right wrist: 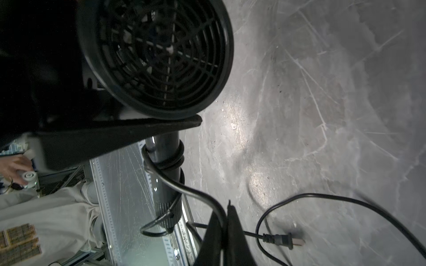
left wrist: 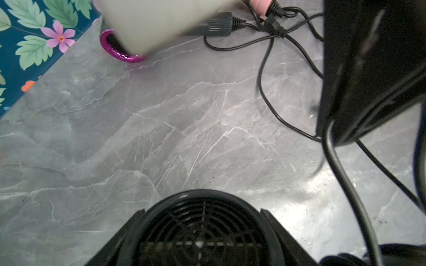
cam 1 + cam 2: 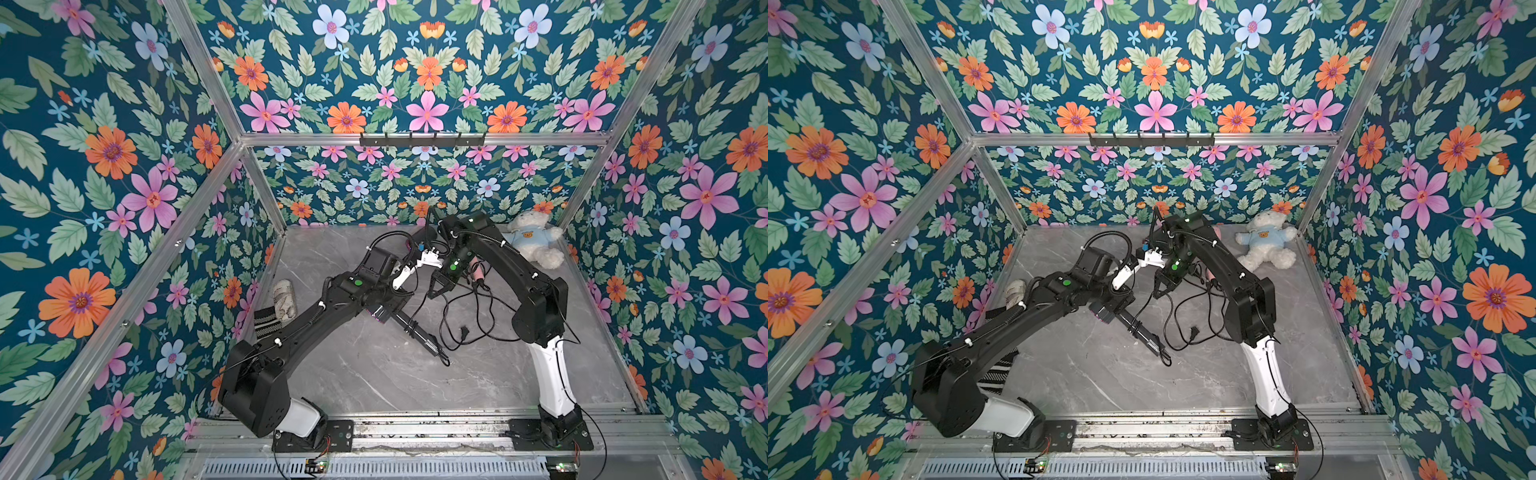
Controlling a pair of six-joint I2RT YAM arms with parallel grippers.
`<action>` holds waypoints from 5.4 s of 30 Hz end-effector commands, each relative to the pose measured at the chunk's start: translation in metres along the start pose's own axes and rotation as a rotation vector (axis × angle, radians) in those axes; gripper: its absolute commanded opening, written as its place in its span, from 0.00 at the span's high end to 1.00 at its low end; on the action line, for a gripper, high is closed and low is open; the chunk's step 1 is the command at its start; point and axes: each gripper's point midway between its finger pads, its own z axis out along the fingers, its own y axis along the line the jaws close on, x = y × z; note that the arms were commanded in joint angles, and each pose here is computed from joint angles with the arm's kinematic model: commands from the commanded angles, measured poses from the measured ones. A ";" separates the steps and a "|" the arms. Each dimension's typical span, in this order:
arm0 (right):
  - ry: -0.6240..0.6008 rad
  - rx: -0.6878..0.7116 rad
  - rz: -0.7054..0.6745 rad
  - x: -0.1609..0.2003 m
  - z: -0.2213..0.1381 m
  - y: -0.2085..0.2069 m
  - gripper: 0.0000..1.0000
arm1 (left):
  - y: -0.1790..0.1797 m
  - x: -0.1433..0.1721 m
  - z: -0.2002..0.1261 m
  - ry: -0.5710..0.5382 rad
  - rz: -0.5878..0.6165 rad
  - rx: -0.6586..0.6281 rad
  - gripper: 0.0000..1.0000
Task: Wrap the cord around the hair dryer
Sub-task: Wrap the power cord around the hair dryer.
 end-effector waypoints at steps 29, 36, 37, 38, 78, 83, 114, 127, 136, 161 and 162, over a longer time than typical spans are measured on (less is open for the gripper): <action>-0.592 0.352 0.216 0.023 -0.099 -0.094 0.32 | 0.021 -0.014 -0.052 -0.163 -0.350 0.309 1.00; -0.745 0.247 0.170 0.041 -0.104 -0.057 0.39 | 0.045 -0.011 -0.059 -0.158 -0.458 0.297 1.00; -0.765 0.234 0.151 0.043 -0.104 -0.048 0.39 | 0.048 -0.009 -0.057 -0.148 -0.470 0.291 1.00; -0.784 0.226 0.158 0.045 -0.105 -0.042 0.39 | 0.052 -0.006 -0.056 -0.140 -0.483 0.284 1.00; -0.812 0.184 0.118 0.099 -0.042 0.015 0.34 | 0.100 0.012 -0.027 -0.105 -0.671 0.226 1.00; -0.808 0.167 0.125 0.104 -0.037 0.021 0.34 | 0.104 0.010 -0.025 -0.109 -0.684 0.225 1.00; -0.710 0.125 0.469 0.079 -0.002 -0.054 1.00 | 0.084 -0.019 -0.036 -0.329 -0.759 0.437 1.00; -0.467 0.078 0.575 0.067 0.053 -0.035 1.00 | 0.148 -0.034 -0.033 -0.647 -1.196 0.373 1.00; -0.263 0.084 0.506 0.073 0.078 0.013 1.00 | 0.200 0.047 -0.006 -0.665 -1.573 -0.043 1.00; -0.099 0.351 0.021 -0.023 0.003 0.080 1.00 | 0.204 0.072 -0.052 -0.217 -0.835 -1.011 1.00; -0.107 0.385 0.014 -0.028 -0.003 0.074 1.00 | 0.200 0.071 -0.046 -0.189 -0.793 -0.989 1.00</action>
